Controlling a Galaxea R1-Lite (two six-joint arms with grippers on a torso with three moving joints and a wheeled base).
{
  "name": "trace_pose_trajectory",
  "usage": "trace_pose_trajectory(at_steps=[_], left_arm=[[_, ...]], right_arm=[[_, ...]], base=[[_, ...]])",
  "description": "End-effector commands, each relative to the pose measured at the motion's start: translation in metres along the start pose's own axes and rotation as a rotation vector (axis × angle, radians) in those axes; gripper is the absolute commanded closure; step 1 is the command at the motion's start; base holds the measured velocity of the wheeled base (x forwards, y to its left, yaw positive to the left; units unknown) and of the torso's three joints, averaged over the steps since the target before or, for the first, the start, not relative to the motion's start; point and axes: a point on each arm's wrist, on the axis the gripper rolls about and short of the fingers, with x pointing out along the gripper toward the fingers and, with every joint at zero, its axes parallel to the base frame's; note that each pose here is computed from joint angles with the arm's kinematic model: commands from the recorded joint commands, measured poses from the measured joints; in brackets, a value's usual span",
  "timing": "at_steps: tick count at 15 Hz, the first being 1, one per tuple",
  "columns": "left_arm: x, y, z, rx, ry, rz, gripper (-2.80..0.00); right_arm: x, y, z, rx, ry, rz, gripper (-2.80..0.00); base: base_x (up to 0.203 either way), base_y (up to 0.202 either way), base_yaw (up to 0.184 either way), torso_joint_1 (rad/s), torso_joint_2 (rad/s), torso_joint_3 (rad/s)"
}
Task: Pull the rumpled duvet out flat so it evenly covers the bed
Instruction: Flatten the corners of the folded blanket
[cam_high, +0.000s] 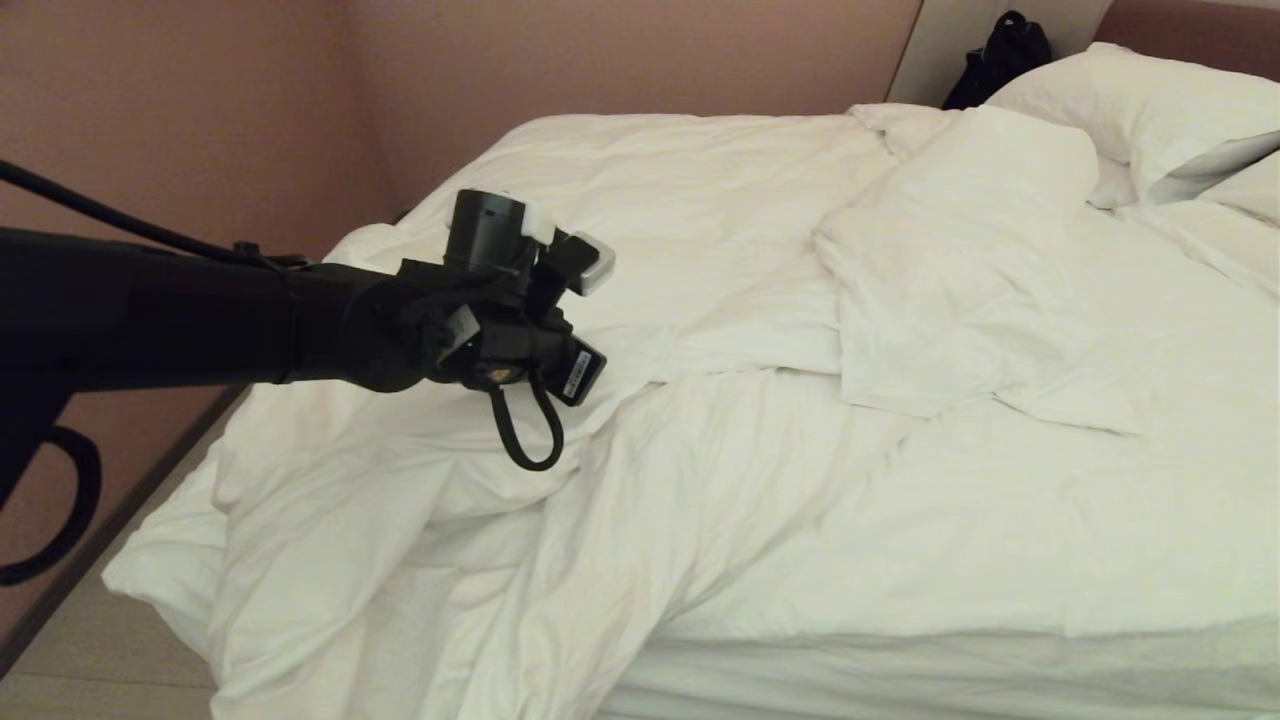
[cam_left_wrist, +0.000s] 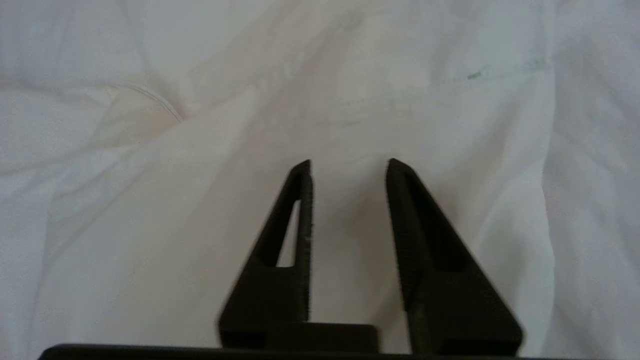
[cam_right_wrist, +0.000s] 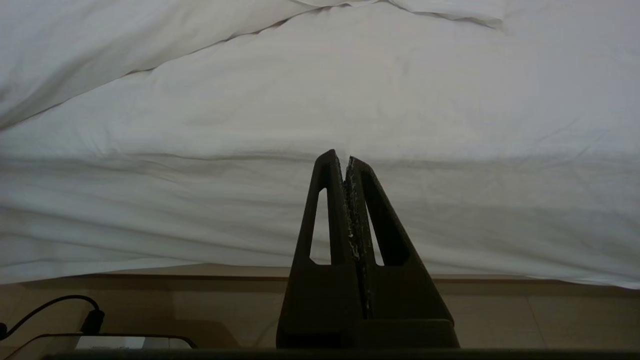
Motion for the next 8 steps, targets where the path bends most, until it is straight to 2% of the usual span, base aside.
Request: trace_pose_trajectory(at_steps=[1,2,4,5,6,7,8], left_arm=[[0.015,-0.012,0.002,0.024,0.005,0.0,-2.8],[0.017,-0.018,0.006,0.033,-0.002,-0.003,-2.8],[0.017,-0.019,0.007,0.034,-0.007,0.0,-2.8],[0.015,-0.03,0.015,0.043,-0.051,0.009,-2.8],[0.011,-0.041,0.026,0.058,-0.11,0.05,-2.8],[0.006,-0.05,0.035,0.107,-0.153,0.077,-2.8],[0.005,-0.055,0.039,0.13,-0.173,0.085,-2.8]], right_arm=[[0.0,0.0,0.0,-0.001,0.0,0.0,0.0],[0.0,0.0,0.0,-0.001,0.0,0.0,0.0],[0.0,0.0,0.0,-0.001,0.0,0.0,0.0],[0.0,0.0,0.0,-0.001,0.0,0.0,0.0],[0.0,0.0,0.0,-0.001,0.0,0.0,0.0],[0.0,0.0,0.0,-0.002,0.0,0.0,0.0],[0.0,0.0,0.0,-0.001,0.0,0.0,0.0]], base=[[0.0,0.0,0.0,0.0,0.0,0.0],[0.0,0.0,0.0,0.0,0.0,0.0],[0.0,0.0,0.0,0.0,0.0,0.0],[0.0,0.0,0.0,0.0,0.0,0.0],[0.0,0.0,0.0,0.0,0.0,0.0],[0.0,0.0,0.0,0.0,0.0,0.0],[0.0,0.0,0.0,0.0,0.0,0.0]])
